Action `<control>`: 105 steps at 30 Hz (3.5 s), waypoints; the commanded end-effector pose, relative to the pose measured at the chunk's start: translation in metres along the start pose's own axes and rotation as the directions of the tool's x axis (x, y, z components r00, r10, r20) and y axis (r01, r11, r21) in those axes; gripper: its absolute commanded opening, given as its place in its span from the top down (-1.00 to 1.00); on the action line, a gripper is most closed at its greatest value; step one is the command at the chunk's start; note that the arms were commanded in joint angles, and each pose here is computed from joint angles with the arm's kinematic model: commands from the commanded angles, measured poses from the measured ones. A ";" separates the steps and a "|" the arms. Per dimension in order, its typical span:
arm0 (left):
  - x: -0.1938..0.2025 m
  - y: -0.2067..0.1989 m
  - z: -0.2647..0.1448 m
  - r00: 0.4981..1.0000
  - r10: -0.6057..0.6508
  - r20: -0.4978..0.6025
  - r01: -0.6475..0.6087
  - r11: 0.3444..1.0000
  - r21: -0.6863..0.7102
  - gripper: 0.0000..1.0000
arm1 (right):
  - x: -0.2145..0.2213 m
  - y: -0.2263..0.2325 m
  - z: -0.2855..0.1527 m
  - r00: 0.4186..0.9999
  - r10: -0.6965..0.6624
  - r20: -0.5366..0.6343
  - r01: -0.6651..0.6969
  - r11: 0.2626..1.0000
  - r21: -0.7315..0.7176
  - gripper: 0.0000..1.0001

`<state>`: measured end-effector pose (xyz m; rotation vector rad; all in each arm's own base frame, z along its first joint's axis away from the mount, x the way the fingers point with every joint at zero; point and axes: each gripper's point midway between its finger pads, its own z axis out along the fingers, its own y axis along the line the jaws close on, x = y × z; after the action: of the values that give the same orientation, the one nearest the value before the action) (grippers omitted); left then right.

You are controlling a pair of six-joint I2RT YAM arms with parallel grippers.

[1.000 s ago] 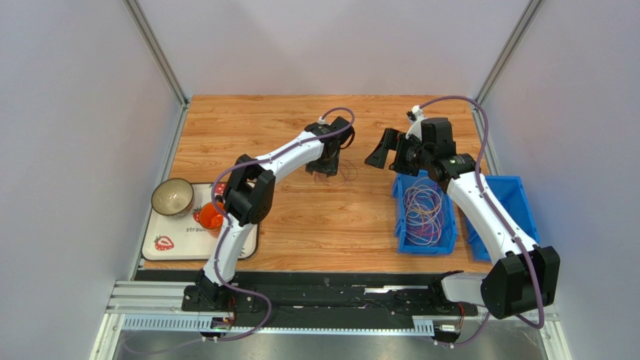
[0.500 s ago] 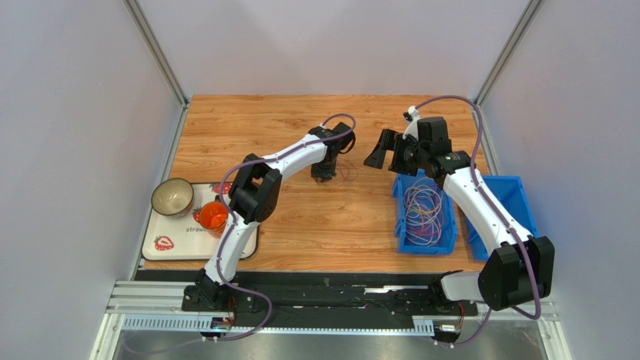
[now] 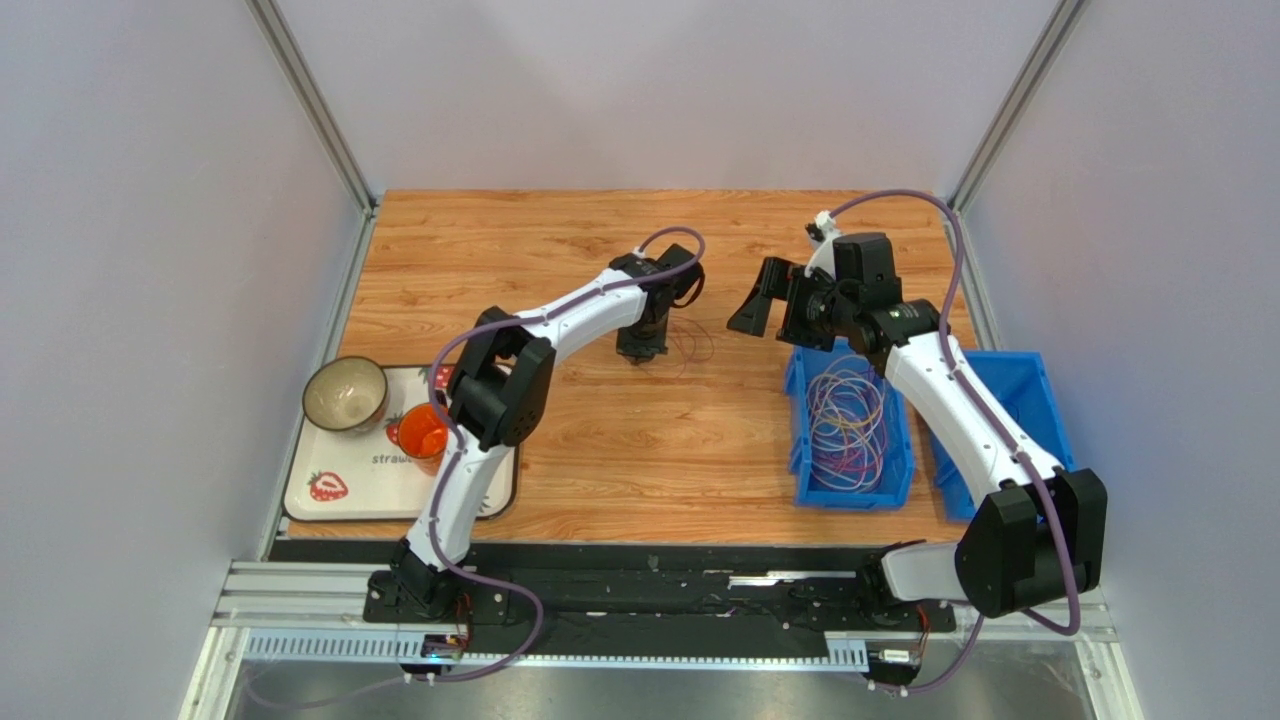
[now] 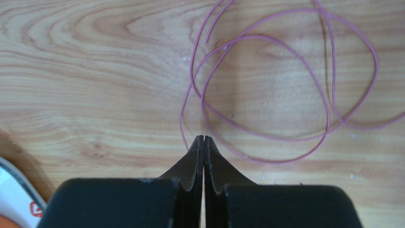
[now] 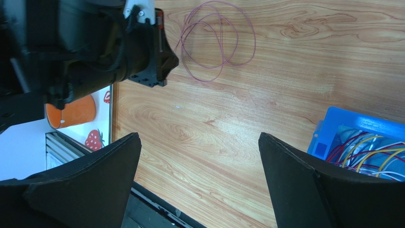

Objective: Untangle the cables

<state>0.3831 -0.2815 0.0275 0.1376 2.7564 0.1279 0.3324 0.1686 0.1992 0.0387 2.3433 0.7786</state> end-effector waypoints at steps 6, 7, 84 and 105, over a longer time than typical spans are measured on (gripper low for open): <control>-0.041 0.017 -0.126 0.969 -0.038 0.245 -0.006 0.984 0.180 1.00 | -0.022 0.025 -0.020 0.996 -0.003 0.089 0.009 0.998 -0.068 -0.99; -0.040 0.020 -0.131 0.967 -0.036 0.253 -0.011 0.984 0.180 1.00 | -0.023 0.025 -0.020 0.996 0.001 0.092 0.005 0.997 -0.072 -0.99; -0.036 0.003 -0.229 0.905 0.030 0.425 -0.202 0.909 0.366 1.00 | -0.007 0.025 0.007 0.998 0.054 0.017 -0.053 0.997 -0.056 -0.99; 0.103 0.168 -0.252 0.890 -0.016 0.456 -0.071 0.982 0.173 -0.34 | -0.003 -0.033 0.142 0.914 -0.295 -0.279 0.392 0.824 0.410 -0.99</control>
<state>0.2271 -0.1557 0.2469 0.2576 2.3012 -0.2011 0.4036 0.2197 0.0896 -0.2050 2.6208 0.1771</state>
